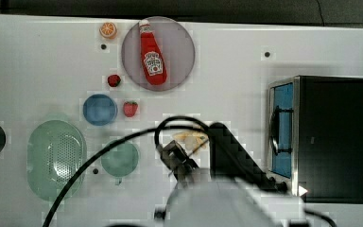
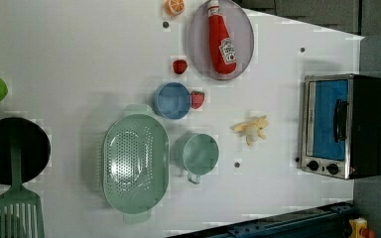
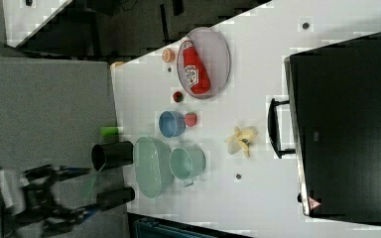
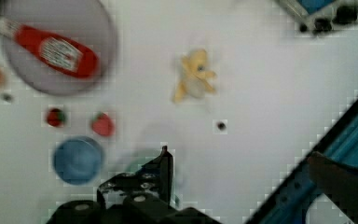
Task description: Pick banana from table and place on oven.
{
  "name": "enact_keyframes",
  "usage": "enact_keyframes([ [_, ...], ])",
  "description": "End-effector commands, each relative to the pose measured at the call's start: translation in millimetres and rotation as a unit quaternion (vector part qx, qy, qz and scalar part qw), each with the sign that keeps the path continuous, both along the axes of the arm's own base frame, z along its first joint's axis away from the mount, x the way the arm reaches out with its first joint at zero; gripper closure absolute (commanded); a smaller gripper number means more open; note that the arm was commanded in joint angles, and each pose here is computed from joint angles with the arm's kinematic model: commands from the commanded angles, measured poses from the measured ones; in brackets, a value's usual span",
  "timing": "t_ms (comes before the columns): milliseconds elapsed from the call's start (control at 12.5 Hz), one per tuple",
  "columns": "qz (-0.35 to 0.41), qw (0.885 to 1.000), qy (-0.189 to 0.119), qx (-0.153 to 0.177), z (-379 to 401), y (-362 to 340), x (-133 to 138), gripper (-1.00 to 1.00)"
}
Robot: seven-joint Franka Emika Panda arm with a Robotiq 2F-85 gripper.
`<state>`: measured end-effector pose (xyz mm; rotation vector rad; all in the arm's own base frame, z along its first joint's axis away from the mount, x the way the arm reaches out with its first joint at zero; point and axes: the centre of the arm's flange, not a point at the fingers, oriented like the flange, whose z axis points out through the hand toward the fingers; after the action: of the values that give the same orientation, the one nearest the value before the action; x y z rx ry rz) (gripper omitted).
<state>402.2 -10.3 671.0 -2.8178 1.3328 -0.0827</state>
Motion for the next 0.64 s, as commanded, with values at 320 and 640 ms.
enact_keyframes([
  [320,-0.021,0.998,0.062,-0.004,-104,-10,53,-1.0],
  [640,-0.02,0.996,0.084,-0.004,-197,-10,82,-1.0],
])
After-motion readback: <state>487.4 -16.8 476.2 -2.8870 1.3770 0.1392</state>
